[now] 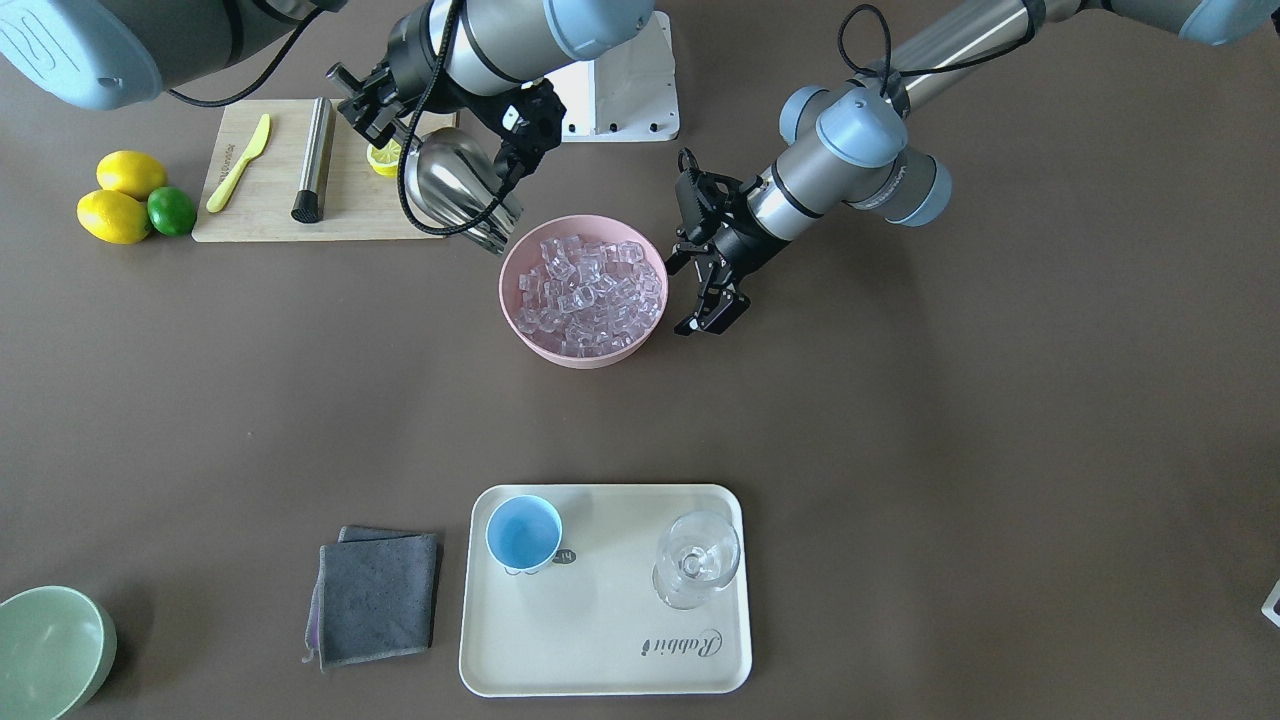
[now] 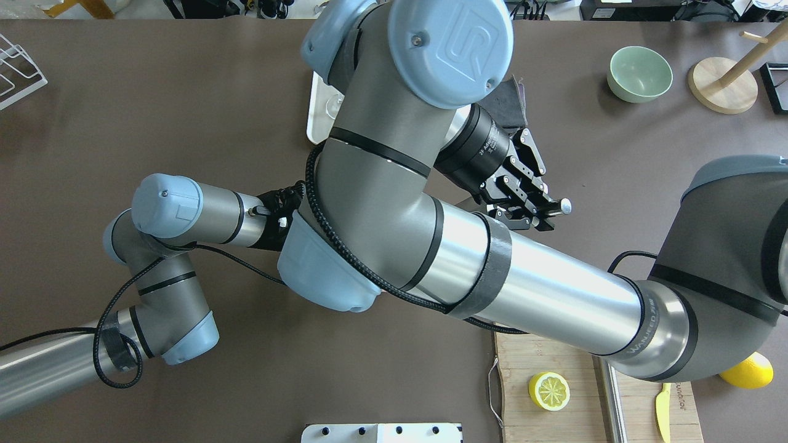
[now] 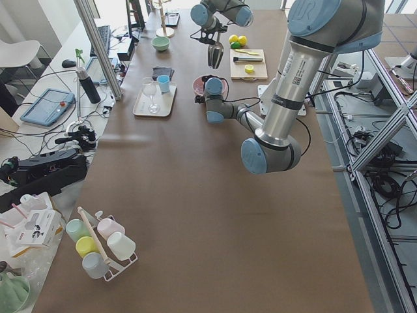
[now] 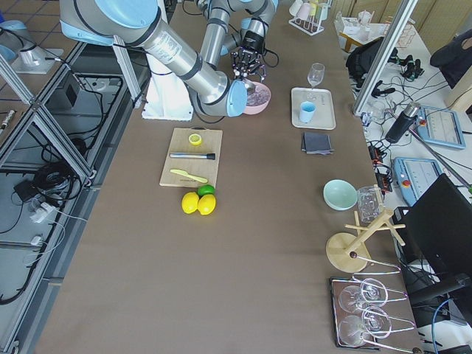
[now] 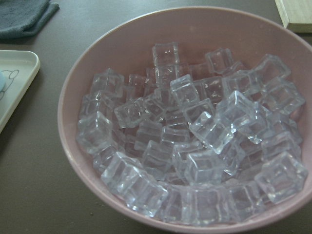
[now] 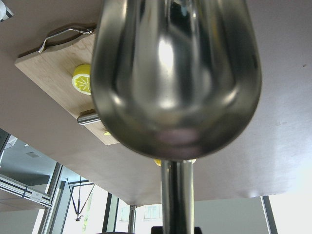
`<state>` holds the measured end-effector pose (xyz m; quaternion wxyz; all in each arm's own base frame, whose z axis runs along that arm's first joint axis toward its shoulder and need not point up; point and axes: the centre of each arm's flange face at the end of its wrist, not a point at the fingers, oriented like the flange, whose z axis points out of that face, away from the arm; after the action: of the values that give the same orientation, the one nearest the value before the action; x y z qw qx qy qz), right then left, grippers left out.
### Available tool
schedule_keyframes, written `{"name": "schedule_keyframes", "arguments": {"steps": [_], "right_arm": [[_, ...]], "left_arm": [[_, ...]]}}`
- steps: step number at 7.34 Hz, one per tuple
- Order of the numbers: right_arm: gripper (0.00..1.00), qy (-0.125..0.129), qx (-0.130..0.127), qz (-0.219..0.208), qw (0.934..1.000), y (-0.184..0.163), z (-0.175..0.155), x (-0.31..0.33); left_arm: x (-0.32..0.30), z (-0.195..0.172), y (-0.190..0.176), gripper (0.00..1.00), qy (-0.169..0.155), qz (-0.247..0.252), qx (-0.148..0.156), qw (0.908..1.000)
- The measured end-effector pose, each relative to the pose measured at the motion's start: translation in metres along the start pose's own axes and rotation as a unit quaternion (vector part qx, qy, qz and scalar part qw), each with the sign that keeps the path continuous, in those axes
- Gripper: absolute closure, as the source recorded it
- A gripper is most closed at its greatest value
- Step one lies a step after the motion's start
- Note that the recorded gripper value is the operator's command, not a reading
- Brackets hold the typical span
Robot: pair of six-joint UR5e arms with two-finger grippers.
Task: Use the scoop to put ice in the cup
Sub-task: 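Swing the scoop with the right gripper over to the pink ice bowl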
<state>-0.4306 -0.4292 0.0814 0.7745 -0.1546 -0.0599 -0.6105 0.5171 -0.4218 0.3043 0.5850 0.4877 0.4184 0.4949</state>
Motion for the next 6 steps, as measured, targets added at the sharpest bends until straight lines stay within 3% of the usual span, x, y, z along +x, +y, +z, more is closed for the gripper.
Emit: {"name": "schedule_keyframes", "arguments": {"steps": [3,6], "right_arm": [[1.0,0.026,-0.05,-0.019,0.9982,-0.035,-0.015,-0.008],[1.0,0.041,-0.065,-0.034,0.9965,-0.064,-0.012,-0.017]], "left_arm": [[0.0,0.001,0.002,0.02,0.0,0.001,0.003,1.0],[0.0,0.001,0.004,0.02,0.0,0.001,0.002,1.0]]}}
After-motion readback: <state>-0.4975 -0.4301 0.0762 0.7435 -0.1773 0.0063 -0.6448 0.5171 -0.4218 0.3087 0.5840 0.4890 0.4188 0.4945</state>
